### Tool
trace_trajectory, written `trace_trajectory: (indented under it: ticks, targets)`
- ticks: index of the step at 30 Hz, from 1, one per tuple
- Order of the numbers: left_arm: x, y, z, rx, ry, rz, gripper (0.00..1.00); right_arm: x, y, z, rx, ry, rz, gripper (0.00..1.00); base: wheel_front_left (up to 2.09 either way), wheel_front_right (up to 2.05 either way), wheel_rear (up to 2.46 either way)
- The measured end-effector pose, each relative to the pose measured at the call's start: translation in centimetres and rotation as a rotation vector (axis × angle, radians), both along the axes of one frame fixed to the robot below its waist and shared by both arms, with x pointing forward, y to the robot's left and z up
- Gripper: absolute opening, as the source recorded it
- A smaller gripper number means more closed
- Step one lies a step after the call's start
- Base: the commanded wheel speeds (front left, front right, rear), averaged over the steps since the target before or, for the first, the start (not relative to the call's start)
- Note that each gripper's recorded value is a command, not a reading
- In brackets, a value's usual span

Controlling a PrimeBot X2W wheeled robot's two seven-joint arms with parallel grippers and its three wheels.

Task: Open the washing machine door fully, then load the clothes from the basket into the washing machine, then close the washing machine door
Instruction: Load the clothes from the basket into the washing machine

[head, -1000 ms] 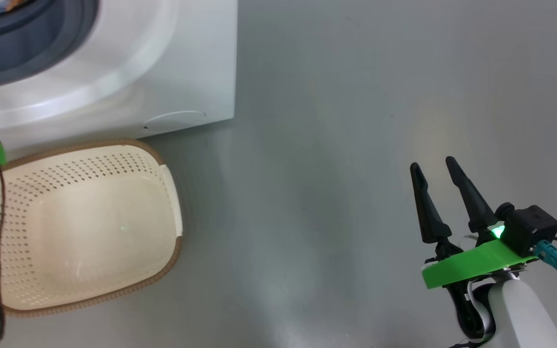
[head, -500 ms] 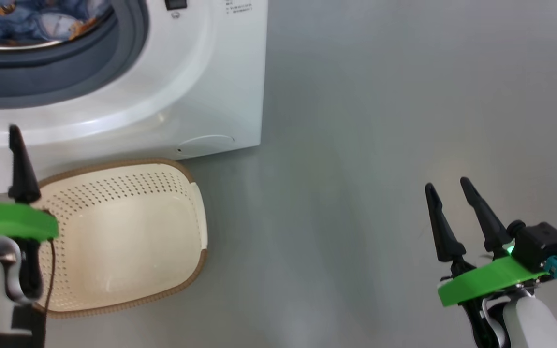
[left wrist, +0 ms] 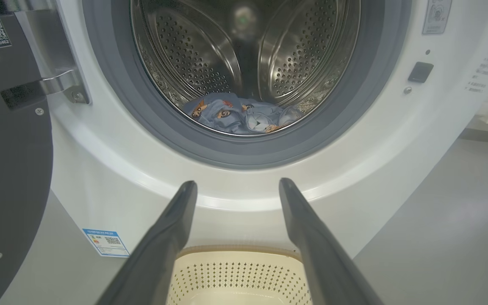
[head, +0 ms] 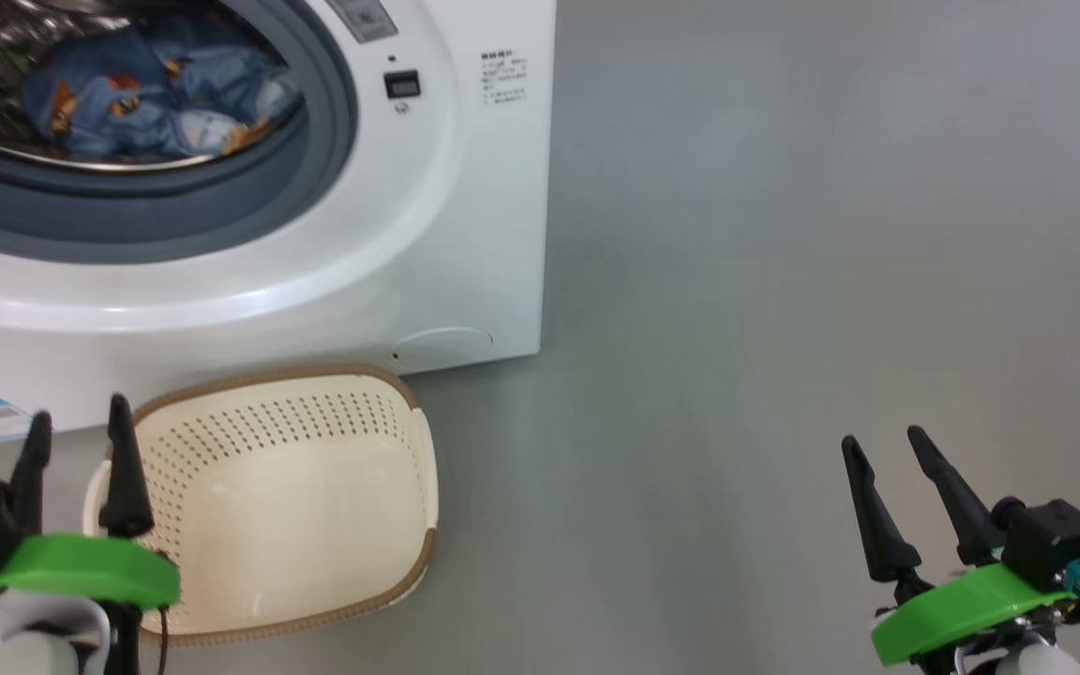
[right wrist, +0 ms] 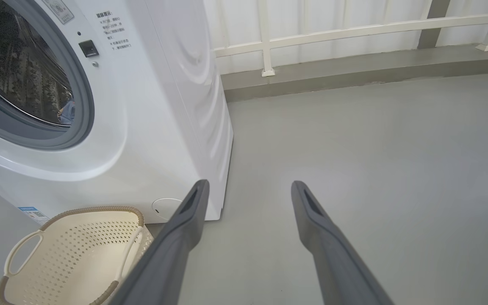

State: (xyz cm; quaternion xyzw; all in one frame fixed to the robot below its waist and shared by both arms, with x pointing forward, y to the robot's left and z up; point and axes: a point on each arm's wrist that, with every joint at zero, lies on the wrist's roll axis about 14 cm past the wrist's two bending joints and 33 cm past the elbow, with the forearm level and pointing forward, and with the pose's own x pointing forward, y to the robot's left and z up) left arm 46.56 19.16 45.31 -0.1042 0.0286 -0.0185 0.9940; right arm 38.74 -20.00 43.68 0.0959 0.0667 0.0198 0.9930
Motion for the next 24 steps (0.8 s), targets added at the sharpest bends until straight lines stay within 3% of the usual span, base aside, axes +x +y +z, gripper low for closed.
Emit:
trace_trajectory:
  ticks: [24]
  targets:
    - [-8.9, 3.4, 2.1, 0.020, -0.039, 0.103, 1.00, -3.7, 0.3, 1.6, -0.018, -0.035, 0.037, 1.00, 0.00, 0.00, 0.00]
